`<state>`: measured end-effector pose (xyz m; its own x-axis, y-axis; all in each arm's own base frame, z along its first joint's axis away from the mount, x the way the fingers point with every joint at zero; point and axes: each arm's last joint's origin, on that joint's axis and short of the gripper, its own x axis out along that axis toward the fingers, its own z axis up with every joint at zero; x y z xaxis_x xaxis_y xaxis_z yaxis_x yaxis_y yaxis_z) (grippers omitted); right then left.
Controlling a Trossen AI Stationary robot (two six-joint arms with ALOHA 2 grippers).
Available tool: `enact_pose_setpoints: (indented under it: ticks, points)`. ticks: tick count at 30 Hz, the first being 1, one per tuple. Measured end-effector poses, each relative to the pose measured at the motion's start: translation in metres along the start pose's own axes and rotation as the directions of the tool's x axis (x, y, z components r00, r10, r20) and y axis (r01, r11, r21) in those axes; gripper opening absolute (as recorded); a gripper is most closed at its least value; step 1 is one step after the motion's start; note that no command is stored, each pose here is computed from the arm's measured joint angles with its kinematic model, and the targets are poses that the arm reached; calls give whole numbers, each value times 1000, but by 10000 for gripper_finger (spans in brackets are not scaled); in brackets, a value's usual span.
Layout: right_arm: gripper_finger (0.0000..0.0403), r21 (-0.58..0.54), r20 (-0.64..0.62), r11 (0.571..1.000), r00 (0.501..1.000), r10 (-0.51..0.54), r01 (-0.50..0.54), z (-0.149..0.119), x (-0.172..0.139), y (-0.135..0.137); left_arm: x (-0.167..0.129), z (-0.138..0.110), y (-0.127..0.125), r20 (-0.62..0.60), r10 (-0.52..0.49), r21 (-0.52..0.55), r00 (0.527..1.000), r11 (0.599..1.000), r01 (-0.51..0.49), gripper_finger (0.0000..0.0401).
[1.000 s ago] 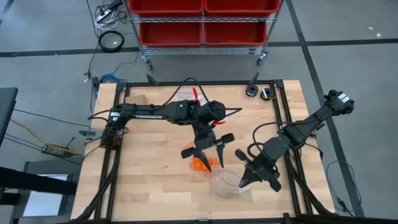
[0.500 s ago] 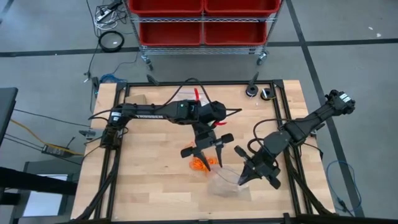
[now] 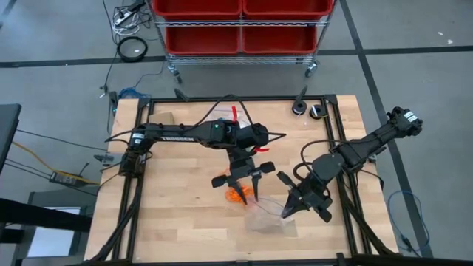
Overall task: Sort rubber bands
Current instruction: Put the orange rubber band into the transparent zip bag
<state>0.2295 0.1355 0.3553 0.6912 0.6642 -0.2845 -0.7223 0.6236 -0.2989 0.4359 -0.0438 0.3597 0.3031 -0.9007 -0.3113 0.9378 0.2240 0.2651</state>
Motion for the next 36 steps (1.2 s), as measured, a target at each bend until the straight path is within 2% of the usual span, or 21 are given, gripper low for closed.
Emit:
enact_pose_setpoints:
  ticks: [4, 7, 27, 32, 36]
  points:
    - [0, -5, 11, 1000, 1000, -4, 4, 1, 0, 0, 1, -4, -2, -6, -14, 4, 1000, 1000, 14, 118]
    - [0, -7, 16, 1000, 1000, -5, 5, 2, 0, -1, 2, -6, -2, -9, -16, -2, 1000, 1000, 16, 112]
    - [0, -51, 151, 998, 988, -15, 23, 15, -3, -4, 2, -6, -3, -21, -14, 78, 1000, 997, 16, 167]
    - [0, -49, 156, 998, 988, -19, 27, 16, -5, -4, 2, -6, -2, -23, -7, 128, 1000, 992, 10, 160]
    - [0, -50, 160, 998, 987, -23, 31, 16, -5, -4, 2, -6, -2, -26, -4, 169, 1000, 986, 9, 132]
